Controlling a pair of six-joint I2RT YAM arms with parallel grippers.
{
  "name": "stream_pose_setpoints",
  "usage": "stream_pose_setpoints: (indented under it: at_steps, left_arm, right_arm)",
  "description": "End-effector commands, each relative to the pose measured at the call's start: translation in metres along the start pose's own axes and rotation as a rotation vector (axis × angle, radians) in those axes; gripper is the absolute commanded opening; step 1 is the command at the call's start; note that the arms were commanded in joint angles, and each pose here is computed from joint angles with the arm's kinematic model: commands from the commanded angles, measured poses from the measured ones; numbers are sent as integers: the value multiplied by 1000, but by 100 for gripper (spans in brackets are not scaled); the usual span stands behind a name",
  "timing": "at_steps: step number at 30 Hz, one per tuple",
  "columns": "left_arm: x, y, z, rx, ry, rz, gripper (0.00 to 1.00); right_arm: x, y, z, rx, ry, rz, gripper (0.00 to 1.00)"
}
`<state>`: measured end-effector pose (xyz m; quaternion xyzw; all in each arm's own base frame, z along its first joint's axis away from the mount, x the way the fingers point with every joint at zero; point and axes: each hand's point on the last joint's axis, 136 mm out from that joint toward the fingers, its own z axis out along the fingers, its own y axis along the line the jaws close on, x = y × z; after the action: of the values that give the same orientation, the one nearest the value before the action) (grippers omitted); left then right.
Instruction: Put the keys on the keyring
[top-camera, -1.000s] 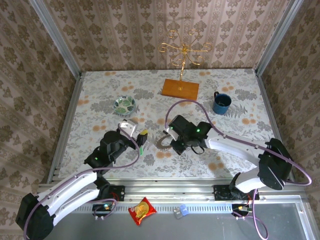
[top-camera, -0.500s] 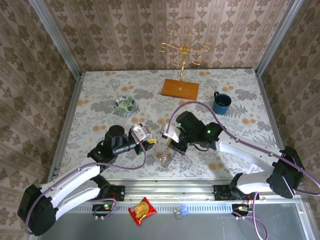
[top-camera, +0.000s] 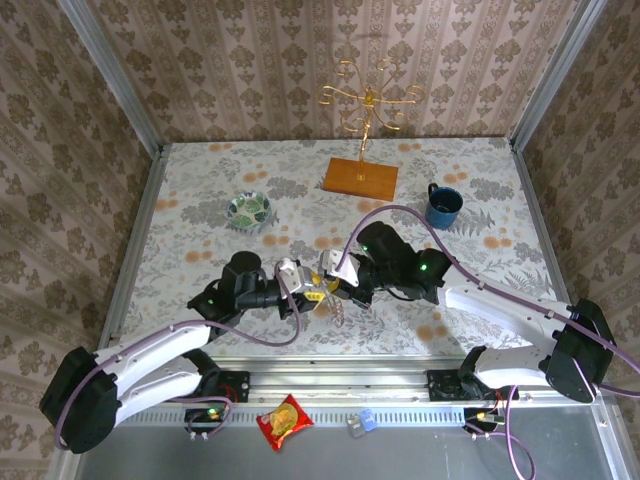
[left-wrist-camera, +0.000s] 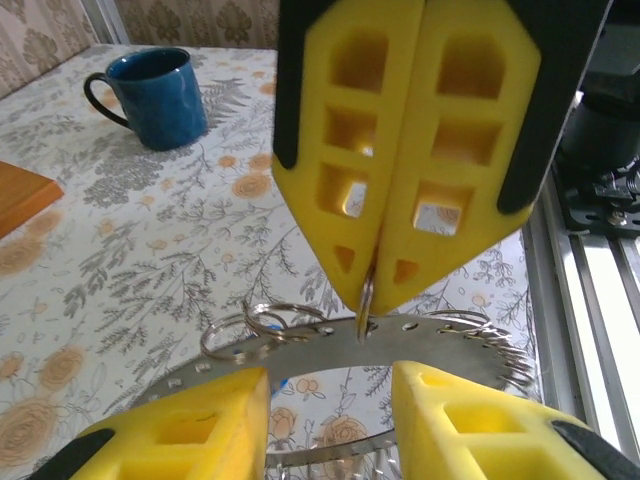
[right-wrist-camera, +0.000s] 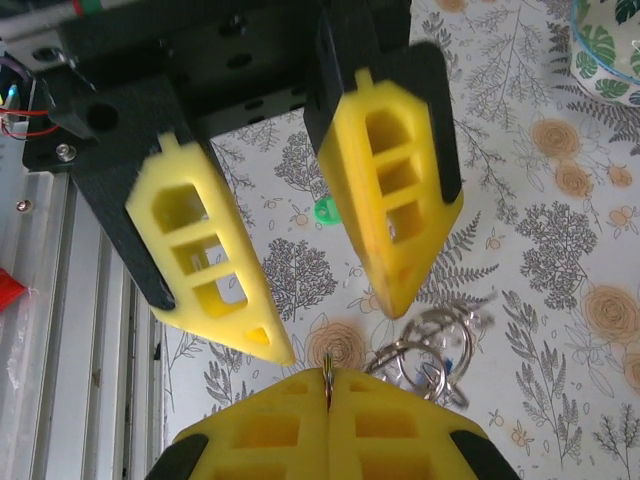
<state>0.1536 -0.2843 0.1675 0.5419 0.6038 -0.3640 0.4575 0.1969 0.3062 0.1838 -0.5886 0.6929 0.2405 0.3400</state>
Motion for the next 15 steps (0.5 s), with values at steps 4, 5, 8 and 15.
stream_pose_setpoints:
  at_steps: [4, 5, 8, 15]
  left_arm:
    - [-2, -12, 4, 49, -30, 60, 35]
    - [-2, -12, 5, 47, -31, 59, 35]
    - [-4, -12, 4, 41, -43, 63, 35]
    - [-5, -12, 3, 38, -50, 68, 31]
  right_arm:
    - [-15, 5, -3, -37, -72, -44, 0]
    - [-15, 6, -3, -44, -74, -43, 0]
    - [-12, 7, -1, -53, -62, -40, 0]
    - [-6, 11, 3, -68, -30, -53, 0]
